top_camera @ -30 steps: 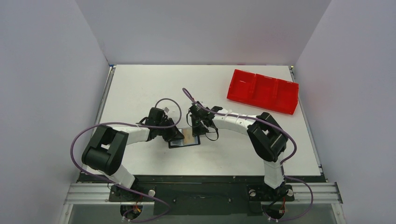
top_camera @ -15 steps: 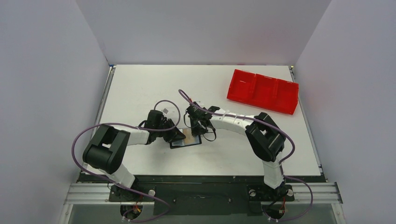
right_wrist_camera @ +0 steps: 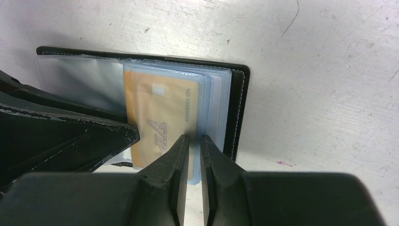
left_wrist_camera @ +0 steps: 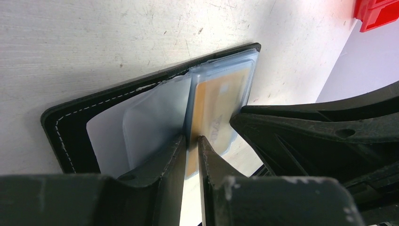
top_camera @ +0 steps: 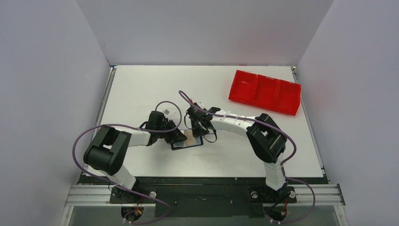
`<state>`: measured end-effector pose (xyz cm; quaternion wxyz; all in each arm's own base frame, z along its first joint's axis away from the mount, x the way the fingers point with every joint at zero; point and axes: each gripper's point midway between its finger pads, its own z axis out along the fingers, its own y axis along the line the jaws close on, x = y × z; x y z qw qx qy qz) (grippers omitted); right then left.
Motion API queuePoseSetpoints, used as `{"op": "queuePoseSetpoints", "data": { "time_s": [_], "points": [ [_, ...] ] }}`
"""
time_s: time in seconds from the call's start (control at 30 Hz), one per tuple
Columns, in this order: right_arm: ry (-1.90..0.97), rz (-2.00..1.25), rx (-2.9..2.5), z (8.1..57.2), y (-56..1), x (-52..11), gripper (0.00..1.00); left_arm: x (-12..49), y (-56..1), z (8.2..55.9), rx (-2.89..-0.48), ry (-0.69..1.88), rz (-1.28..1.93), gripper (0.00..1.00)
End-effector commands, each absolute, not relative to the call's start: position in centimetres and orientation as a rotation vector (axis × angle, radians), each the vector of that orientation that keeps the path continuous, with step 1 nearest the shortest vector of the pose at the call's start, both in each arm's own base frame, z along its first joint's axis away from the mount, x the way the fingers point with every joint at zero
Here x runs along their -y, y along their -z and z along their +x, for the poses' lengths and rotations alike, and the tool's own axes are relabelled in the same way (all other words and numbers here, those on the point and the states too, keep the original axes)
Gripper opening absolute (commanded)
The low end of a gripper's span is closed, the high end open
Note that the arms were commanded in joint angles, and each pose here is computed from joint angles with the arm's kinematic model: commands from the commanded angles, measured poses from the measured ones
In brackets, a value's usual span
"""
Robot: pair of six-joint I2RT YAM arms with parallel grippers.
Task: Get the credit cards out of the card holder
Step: Remove the credit card from the card holder.
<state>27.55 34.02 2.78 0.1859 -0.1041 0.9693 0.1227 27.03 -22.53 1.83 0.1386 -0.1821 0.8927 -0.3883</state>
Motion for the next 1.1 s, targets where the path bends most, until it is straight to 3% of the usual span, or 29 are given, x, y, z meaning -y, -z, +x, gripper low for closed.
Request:
{"op": "queuePoseSetpoints", "data": {
  "time_s": [0.0,0.23,1.07],
  "points": [
    [-0.275,-0.307,-2.808,26.4,0.6,-33.1,0.09,22.8,-1.9,26.7,-2.588,1.13,-0.489,0.12],
    [-0.239,-0.301,-2.816,26.3,1.4,-32.5,0.02,22.8,-2.4,26.8,-2.587,1.123,-0.467,0.0],
    [-0.112,-0.205,-2.818,27.6,2.8,-29.0,0.0,20.9,-2.8,26.7,-2.607,1.022,-0.424,0.0]
  ]
}}
